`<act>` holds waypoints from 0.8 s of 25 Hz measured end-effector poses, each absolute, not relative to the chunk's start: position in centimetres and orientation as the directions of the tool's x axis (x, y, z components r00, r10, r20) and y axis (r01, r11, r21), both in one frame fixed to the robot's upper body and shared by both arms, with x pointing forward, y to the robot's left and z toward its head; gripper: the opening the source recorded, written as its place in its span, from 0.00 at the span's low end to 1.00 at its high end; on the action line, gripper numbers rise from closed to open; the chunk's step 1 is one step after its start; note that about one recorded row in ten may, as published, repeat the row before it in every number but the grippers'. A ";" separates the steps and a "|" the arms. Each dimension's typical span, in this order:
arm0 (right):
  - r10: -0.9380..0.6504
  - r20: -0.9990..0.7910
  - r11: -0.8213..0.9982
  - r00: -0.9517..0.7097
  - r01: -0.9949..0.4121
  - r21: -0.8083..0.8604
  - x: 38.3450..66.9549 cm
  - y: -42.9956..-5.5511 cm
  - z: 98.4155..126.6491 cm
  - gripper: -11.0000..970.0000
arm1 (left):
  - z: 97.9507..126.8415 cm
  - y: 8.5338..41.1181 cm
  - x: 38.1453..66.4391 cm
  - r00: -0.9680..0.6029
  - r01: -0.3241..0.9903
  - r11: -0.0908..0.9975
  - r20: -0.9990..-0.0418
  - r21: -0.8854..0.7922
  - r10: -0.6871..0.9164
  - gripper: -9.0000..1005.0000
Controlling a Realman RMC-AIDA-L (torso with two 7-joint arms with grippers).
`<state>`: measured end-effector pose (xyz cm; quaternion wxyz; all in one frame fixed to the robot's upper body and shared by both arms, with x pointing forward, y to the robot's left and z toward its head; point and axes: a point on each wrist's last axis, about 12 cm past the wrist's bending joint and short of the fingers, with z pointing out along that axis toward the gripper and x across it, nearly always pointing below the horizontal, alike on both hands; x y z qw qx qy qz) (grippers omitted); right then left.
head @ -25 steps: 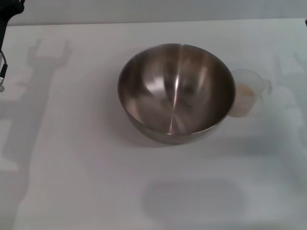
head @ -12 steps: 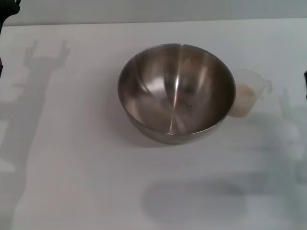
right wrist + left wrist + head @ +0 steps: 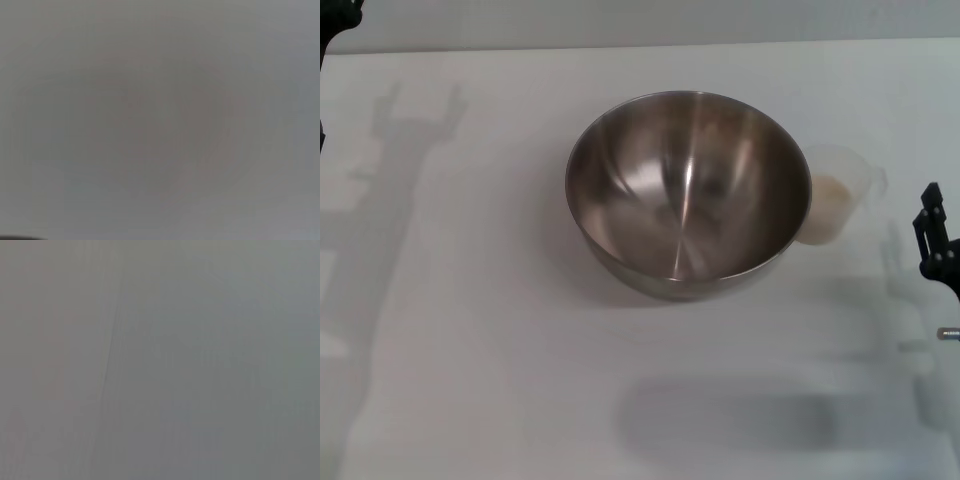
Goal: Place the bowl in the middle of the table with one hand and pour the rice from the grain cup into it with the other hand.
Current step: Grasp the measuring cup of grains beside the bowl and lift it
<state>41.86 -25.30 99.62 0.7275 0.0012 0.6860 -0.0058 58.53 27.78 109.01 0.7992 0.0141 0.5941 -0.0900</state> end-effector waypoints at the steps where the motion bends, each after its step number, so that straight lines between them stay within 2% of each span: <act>1: -0.007 -0.999 1.000 0.049 0.012 -0.006 41.7 -25.3 99.5 0.57 | 109.1 27.8 58.6 0.279 0.164 0.983 -0.952 -0.079 -0.123 0.84; 7: -0.004 -1.000 1.000 0.000 0.002 -0.004 41.6 -25.1 98.9 0.57 | 109.1 27.7 58.6 0.281 0.172 0.983 -0.953 -0.067 -0.114 0.84; 20: -0.031 -0.998 0.999 -0.046 -0.041 -0.029 43.7 -24.9 98.6 0.57 | 109.1 27.8 58.4 0.287 0.171 0.983 -0.951 -0.066 -0.113 0.84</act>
